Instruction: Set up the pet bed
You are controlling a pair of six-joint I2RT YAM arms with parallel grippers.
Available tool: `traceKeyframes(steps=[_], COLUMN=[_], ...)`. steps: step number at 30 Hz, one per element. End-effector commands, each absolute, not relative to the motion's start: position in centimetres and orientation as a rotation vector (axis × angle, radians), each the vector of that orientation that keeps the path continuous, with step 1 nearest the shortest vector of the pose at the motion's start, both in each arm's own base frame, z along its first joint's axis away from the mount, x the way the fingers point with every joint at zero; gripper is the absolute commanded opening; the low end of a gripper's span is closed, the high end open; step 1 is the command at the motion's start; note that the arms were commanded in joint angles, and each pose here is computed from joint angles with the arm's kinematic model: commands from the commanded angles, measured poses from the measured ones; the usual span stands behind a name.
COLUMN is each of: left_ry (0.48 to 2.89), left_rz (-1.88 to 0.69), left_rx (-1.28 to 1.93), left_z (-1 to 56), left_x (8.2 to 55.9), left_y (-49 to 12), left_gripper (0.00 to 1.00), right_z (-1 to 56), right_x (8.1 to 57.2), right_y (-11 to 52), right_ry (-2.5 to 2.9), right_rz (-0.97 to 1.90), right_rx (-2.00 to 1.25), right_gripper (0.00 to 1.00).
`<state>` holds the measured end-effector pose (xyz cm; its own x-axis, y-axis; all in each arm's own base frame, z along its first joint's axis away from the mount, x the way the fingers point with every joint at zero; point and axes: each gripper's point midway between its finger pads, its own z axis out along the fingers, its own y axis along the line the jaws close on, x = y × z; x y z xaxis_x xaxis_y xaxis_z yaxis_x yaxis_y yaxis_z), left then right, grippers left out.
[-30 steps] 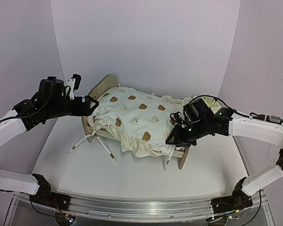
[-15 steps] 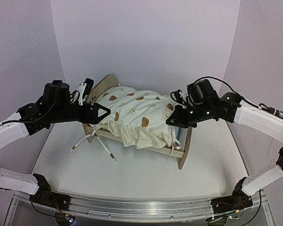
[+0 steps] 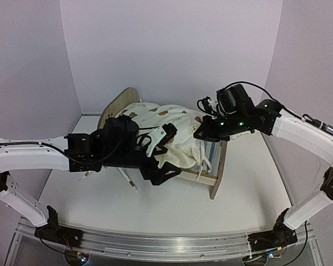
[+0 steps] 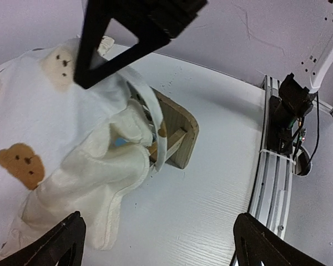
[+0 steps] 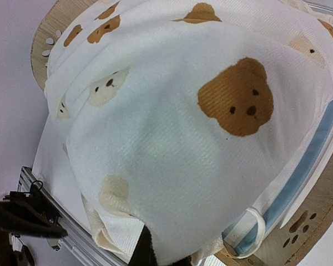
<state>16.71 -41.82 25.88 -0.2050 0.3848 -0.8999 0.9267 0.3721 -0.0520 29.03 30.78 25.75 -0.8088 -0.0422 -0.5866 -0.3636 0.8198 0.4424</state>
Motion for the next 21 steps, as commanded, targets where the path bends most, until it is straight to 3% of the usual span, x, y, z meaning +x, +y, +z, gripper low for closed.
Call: traceKeyframes(steps=[1, 17, 21], left_ry=[1.552, 1.407, 1.405], left_rz=[-0.673, -0.236, -0.201], left_rx=[1.122, 0.884, 0.885], left_z=[30.3, 28.2, 27.4], left_x=[17.4, 23.3, 24.0], left_y=[-44.8, -50.1, -51.5], left_gripper=[0.94, 0.99, 0.88], right_z=[27.2, 28.2, 28.7], right_x=[29.2, 29.0, 28.8], right_y=[31.4, 30.7, 30.5], right_ry=[2.386, 2.394, 2.385], right_rz=[0.785, 0.846, 0.864], right_rx=[-0.298, -0.116, -0.100], right_gripper=[0.00, 0.00, 0.00])
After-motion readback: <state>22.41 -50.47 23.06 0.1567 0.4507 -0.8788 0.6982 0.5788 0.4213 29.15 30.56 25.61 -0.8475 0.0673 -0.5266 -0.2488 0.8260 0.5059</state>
